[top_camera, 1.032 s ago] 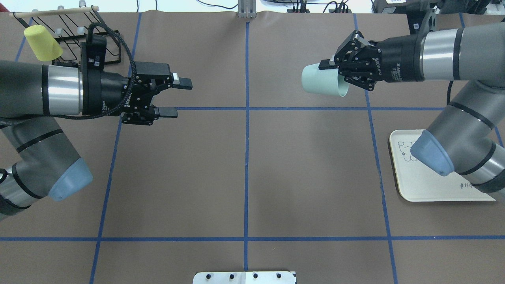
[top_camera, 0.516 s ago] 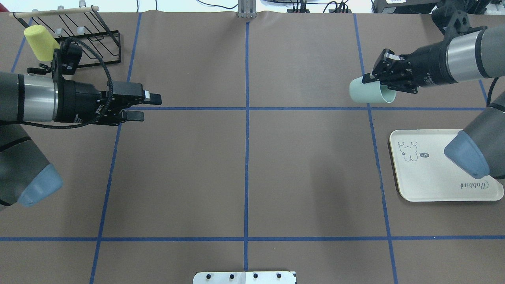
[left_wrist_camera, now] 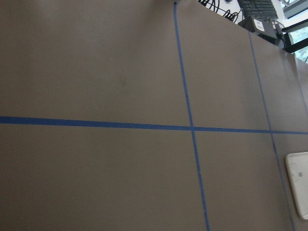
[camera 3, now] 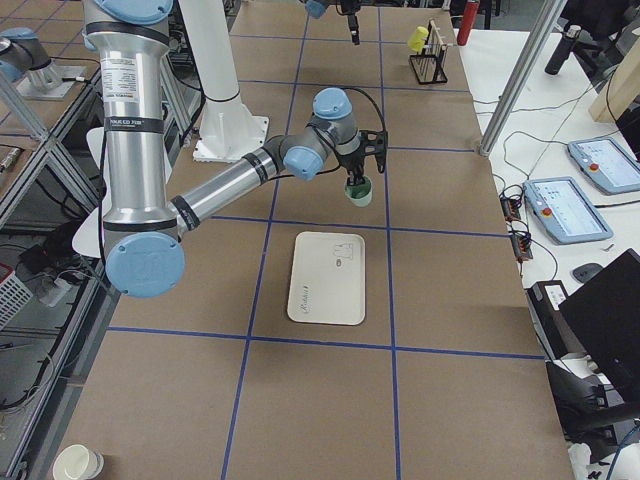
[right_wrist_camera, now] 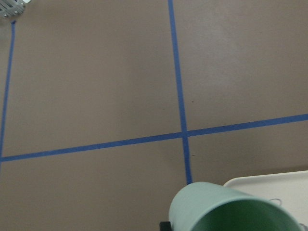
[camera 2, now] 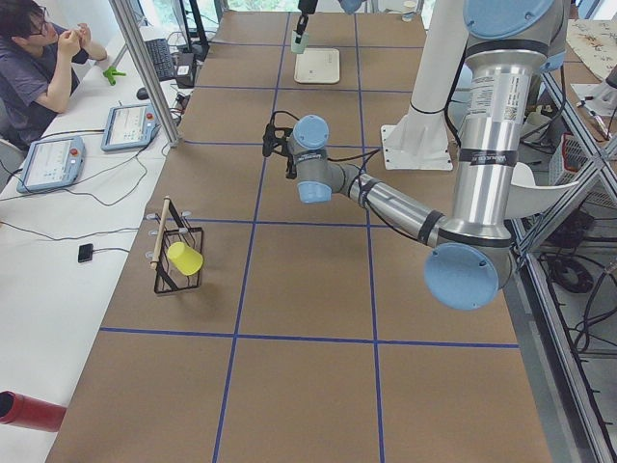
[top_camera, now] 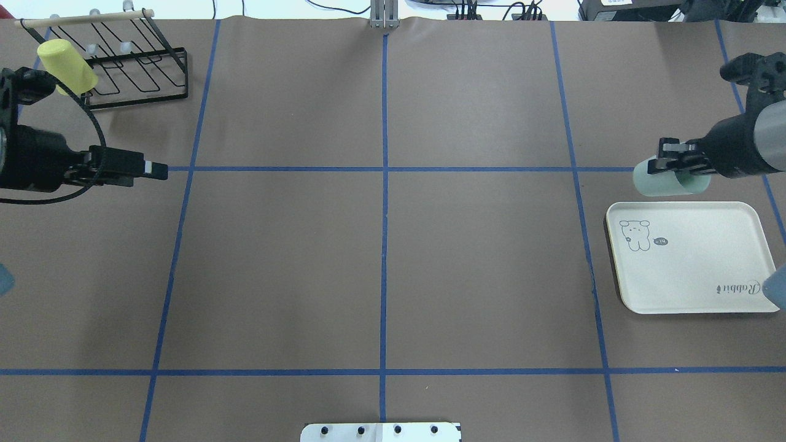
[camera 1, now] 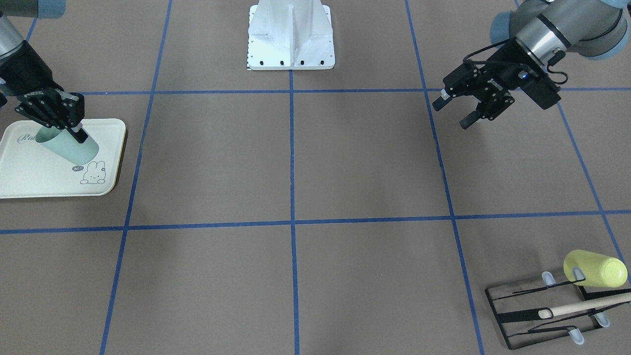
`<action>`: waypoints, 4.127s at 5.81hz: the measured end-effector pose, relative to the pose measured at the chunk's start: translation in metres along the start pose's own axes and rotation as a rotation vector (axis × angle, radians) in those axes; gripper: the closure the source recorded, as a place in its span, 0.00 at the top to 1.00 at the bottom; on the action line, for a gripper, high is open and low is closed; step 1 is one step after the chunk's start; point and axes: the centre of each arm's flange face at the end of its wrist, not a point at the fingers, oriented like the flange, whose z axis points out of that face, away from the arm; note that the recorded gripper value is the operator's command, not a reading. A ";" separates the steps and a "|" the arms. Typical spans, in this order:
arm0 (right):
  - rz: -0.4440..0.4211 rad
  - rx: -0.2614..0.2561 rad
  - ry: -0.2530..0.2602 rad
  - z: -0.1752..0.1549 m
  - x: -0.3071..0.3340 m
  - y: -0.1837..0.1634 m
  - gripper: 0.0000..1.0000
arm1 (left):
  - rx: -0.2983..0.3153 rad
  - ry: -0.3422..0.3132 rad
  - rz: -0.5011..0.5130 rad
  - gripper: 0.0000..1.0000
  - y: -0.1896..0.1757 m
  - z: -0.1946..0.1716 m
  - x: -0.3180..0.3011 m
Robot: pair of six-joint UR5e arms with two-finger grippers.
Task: Left arm grabs green cup and hands to right arm on tray
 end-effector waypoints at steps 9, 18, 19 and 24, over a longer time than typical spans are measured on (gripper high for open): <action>-0.236 -0.134 0.162 0.077 0.086 0.059 0.00 | -0.322 -0.557 0.191 1.00 -0.016 -0.129 -0.212; -0.267 -0.207 0.193 0.033 0.069 0.011 1.00 | -0.328 -0.557 0.185 1.00 -0.015 -0.128 -0.218; -0.315 -0.242 0.194 0.006 0.089 -0.016 1.00 | -0.333 -0.560 0.180 1.00 -0.013 -0.128 -0.222; -0.339 -0.387 0.111 -0.045 0.372 -0.008 1.00 | -0.360 -0.583 0.224 1.00 -0.014 -0.183 -0.319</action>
